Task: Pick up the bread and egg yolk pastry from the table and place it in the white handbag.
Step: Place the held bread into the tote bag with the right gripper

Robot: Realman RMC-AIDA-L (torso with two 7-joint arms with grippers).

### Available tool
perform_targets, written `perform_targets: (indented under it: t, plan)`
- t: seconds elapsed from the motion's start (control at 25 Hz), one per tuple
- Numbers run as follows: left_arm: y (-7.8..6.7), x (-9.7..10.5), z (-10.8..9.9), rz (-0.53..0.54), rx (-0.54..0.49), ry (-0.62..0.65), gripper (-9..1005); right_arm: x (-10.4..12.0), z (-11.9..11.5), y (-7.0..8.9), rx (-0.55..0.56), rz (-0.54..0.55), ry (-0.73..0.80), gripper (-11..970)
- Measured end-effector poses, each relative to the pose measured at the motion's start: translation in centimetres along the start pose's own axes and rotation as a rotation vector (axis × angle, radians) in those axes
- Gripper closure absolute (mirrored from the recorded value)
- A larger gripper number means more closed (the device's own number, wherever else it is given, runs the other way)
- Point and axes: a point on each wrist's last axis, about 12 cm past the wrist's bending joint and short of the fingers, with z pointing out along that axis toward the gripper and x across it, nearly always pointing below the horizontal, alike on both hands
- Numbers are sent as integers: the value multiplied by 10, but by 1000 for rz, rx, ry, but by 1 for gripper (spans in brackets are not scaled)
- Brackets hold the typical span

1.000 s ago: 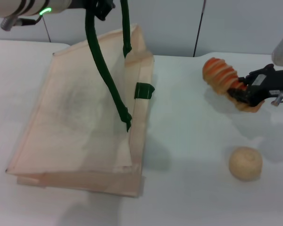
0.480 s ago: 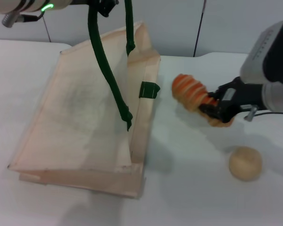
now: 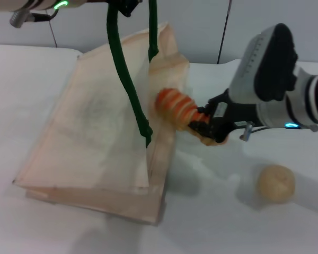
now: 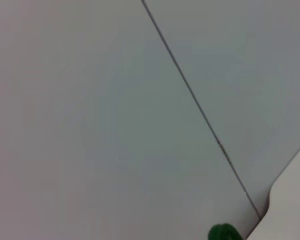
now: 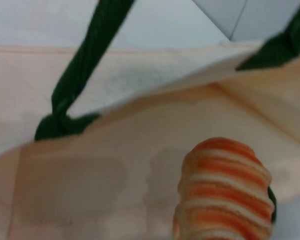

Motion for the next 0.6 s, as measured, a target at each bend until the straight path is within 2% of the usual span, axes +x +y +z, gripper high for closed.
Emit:
perform_targets:
  t: [0.36,0.6]
  plan:
    - [-7,-5,1,14,28,-13,874,-22,26,1,13,-62,-20,658]
    - [-14,-9,1,29,48,-24,874,-25,36,-1,7,-62,-38,674]
